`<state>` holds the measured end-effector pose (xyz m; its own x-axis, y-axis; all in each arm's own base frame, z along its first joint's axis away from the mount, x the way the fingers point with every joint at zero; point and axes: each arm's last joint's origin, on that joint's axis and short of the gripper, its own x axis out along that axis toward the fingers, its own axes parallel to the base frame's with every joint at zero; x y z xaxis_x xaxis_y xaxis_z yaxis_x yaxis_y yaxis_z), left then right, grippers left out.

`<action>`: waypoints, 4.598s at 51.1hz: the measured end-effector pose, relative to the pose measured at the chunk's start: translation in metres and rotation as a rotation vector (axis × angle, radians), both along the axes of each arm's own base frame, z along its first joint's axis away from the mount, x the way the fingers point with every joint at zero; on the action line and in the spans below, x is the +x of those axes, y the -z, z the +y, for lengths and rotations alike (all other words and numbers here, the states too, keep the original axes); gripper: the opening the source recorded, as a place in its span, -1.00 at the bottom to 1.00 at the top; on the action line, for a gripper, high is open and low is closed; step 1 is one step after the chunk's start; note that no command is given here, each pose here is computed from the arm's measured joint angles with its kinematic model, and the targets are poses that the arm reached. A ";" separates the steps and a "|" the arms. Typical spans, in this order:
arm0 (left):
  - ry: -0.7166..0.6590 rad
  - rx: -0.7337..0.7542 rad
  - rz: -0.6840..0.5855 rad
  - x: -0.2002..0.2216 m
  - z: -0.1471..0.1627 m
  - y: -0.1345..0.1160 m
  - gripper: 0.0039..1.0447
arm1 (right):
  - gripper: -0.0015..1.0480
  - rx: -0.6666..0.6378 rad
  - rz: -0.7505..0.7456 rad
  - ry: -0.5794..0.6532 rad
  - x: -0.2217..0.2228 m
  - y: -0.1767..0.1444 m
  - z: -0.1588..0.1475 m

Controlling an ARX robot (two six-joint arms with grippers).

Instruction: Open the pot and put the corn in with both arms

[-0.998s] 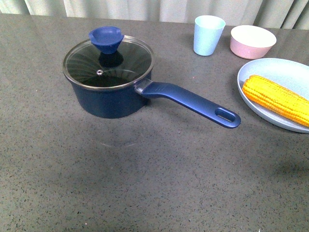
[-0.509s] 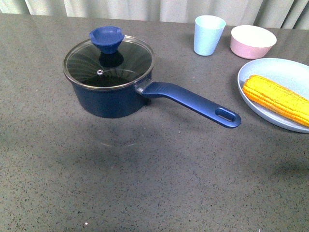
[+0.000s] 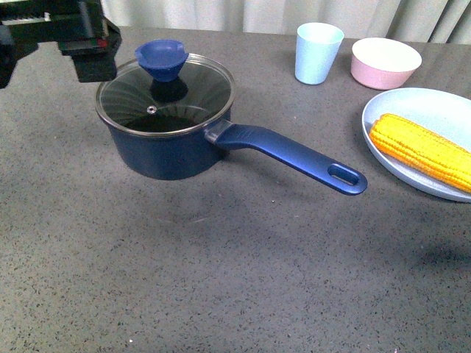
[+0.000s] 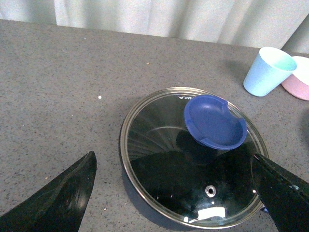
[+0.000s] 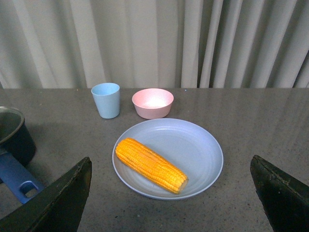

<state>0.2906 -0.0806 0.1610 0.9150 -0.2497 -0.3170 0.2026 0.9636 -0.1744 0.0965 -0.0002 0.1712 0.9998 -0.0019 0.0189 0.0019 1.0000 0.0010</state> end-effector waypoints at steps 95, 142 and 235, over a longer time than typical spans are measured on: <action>0.019 0.135 0.052 0.079 -0.068 0.035 0.14 | 0.83 0.000 0.000 0.000 0.000 0.000 0.000; -0.423 0.105 0.039 0.037 0.096 0.043 0.13 | 0.83 0.000 0.000 0.000 0.000 0.000 0.000; -0.394 0.047 0.027 -0.041 0.086 0.045 0.84 | 0.83 0.000 0.000 0.000 0.000 0.000 0.000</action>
